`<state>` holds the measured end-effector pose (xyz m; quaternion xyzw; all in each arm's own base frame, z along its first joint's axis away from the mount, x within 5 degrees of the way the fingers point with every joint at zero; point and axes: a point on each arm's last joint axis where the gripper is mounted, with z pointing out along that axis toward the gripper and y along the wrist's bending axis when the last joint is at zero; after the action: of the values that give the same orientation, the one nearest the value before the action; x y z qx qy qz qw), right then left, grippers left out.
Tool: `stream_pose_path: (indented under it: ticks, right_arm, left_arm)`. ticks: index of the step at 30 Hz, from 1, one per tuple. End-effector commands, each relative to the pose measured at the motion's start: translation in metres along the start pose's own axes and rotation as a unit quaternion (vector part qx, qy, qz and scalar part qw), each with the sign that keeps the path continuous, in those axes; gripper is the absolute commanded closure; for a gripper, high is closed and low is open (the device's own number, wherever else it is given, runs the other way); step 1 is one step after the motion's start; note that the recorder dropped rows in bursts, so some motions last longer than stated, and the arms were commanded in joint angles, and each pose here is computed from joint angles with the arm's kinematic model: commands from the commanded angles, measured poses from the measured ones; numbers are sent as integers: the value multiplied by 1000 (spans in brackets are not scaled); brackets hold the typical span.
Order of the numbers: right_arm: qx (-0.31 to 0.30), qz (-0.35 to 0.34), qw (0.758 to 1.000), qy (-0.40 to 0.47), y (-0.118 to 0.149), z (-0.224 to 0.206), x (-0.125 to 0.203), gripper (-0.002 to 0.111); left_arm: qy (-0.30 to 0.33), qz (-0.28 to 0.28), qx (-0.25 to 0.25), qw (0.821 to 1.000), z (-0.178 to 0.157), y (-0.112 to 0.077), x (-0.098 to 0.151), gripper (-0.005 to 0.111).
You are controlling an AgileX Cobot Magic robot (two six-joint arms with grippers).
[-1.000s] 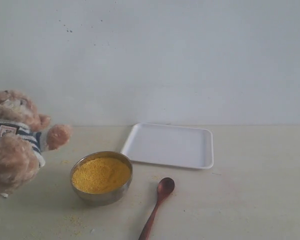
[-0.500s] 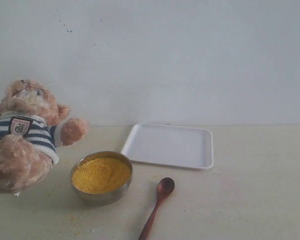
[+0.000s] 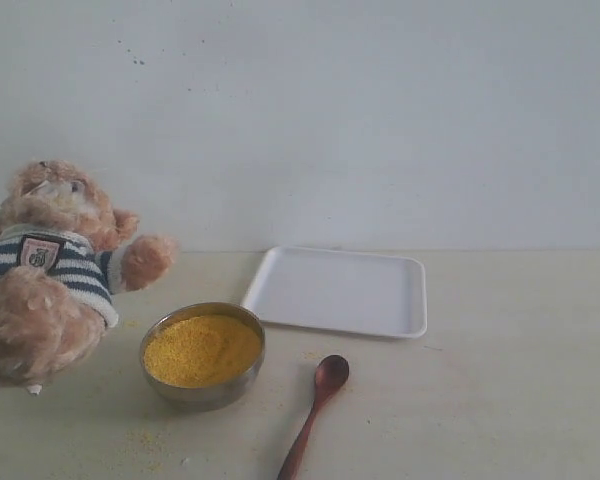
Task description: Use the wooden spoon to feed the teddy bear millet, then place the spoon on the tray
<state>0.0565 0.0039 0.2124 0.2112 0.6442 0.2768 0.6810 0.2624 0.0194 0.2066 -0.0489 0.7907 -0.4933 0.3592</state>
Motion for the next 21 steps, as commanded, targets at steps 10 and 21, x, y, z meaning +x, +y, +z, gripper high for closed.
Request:
stream_pose_path:
  ticks: [10, 21]
  right_arm:
    - [-80, 82, 976, -185, 12, -8, -34, 108]
    - [-143, 19, 823, -549, 48, -66, -116, 108]
  left_arm:
    - [-14, -4, 14, 1000, 0, -4, 1, 103]
    - [-15, 38, 11, 999, 0, -4, 1, 103]
